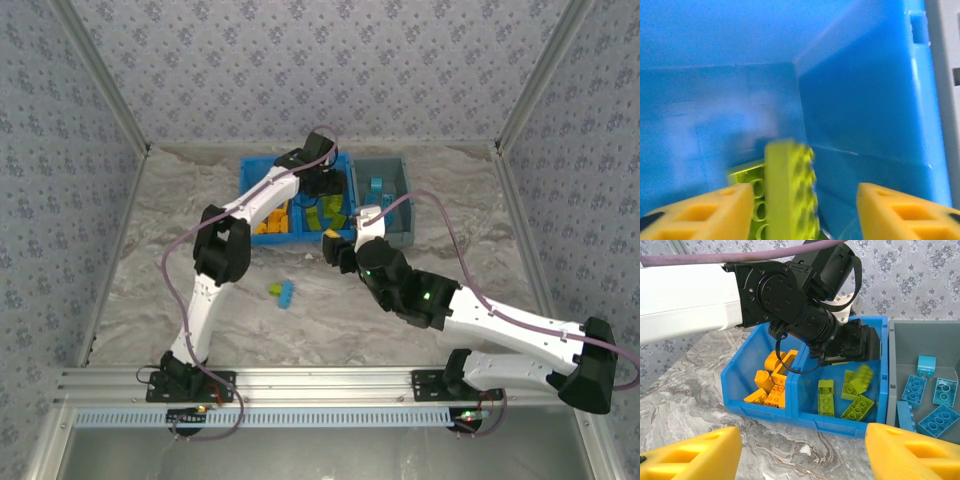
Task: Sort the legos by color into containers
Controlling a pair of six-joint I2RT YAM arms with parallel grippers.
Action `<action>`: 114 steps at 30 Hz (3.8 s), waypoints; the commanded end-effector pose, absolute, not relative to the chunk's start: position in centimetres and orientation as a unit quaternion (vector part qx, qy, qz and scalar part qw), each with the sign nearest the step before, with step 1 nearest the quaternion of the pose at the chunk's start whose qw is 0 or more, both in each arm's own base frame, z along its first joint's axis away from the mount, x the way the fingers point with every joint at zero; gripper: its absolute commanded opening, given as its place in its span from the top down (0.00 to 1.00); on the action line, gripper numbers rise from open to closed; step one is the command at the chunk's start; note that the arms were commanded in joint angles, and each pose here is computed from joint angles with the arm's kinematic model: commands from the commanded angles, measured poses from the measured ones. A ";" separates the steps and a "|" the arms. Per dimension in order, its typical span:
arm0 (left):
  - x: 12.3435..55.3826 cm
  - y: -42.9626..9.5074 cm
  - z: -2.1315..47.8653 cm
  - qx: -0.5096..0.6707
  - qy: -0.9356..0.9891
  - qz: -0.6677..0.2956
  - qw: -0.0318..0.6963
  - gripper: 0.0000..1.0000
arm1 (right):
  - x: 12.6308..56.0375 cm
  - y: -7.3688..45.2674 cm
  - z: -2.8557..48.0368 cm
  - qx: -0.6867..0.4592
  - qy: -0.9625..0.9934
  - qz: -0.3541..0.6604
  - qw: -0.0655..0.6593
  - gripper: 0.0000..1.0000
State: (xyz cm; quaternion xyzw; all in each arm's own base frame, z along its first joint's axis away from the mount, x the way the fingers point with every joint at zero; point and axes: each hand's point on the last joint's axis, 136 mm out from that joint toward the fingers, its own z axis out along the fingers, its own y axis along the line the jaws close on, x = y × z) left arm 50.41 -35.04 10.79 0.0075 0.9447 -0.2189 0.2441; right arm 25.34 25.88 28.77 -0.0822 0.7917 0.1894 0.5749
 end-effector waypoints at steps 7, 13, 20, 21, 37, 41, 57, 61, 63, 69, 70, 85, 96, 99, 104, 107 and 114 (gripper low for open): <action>48.7 -33.6 17.4 0.003 0.929 -0.233 0.288 0.38 | 24.8 26.1 26.6 -0.088 0.809 0.196 0.547 0.31; 44.3 -30.2 24.1 -0.012 0.908 -0.239 0.345 0.38 | 23.1 28.7 21.0 -0.171 0.843 0.145 0.488 0.32; 34.5 -25.0 27.8 0.006 0.901 -0.204 0.381 0.35 | 18.9 34.4 13.3 -0.251 0.894 0.142 0.343 0.27; 33.0 -23.7 27.9 0.005 0.901 -0.198 0.385 0.35 | 18.4 35.3 12.6 -0.249 0.901 0.144 0.323 0.24; 16.8 -13.4 21.7 -0.012 0.907 -0.259 0.332 0.27 | 19.0 39.6 4.7 -0.075 0.981 0.084 0.158 0.24; 15.9 -13.5 21.8 -0.003 0.906 -0.275 0.321 0.28 | 19.7 39.3 3.4 -0.061 0.984 0.064 0.152 0.31; 12.3 -8.9 19.9 -0.083 0.900 -0.277 0.325 0.29 | 22.6 39.1 2.0 -0.038 0.986 0.051 0.157 0.59; 12.0 -8.7 19.7 -0.091 0.897 -0.286 0.323 0.30 | 22.2 38.5 2.5 -0.036 0.987 0.045 0.152 0.74; 12.0 -8.9 19.7 -0.088 0.899 -0.284 0.322 0.30 | 21.8 38.1 3.3 -0.037 0.985 0.043 0.161 0.81; 13.0 -11.2 19.5 -0.074 0.901 -0.305 0.300 0.31 | 21.0 34.3 6.7 -0.025 0.981 0.030 0.190 0.90; 13.3 -11.8 19.5 -0.072 0.901 -0.310 0.295 0.31 | 21.0 33.2 7.7 -0.022 0.979 0.025 0.200 0.91; 20.2 -22.9 24.3 -0.018 0.871 -0.387 0.302 0.30 | 32.9 15.4 16.3 0.038 0.961 -0.084 0.260 0.92; 21.4 -28.5 27.1 0.045 0.863 -0.387 0.322 0.30 | 41.1 10.8 12.6 0.082 0.945 -0.237 0.211 0.91; 21.3 -28.9 27.0 0.051 0.864 -0.384 0.320 0.30 | 42.1 10.4 11.5 0.082 0.942 -0.256 0.200 0.92; 20.8 -29.1 28.7 0.059 0.845 -0.408 0.339 0.29 | 43.0 10.2 10.4 0.084 0.940 -0.267 0.194 0.90; 20.5 -29.6 30.6 0.072 0.829 -0.425 0.355 0.29 | 43.2 10.1 9.7 0.086 0.942 -0.265 0.186 0.89; 19.1 -32.1 34.9 0.135 0.818 -0.397 0.395 0.28 | 43.7 10.1 8.3 0.086 0.944 -0.268 0.172 0.88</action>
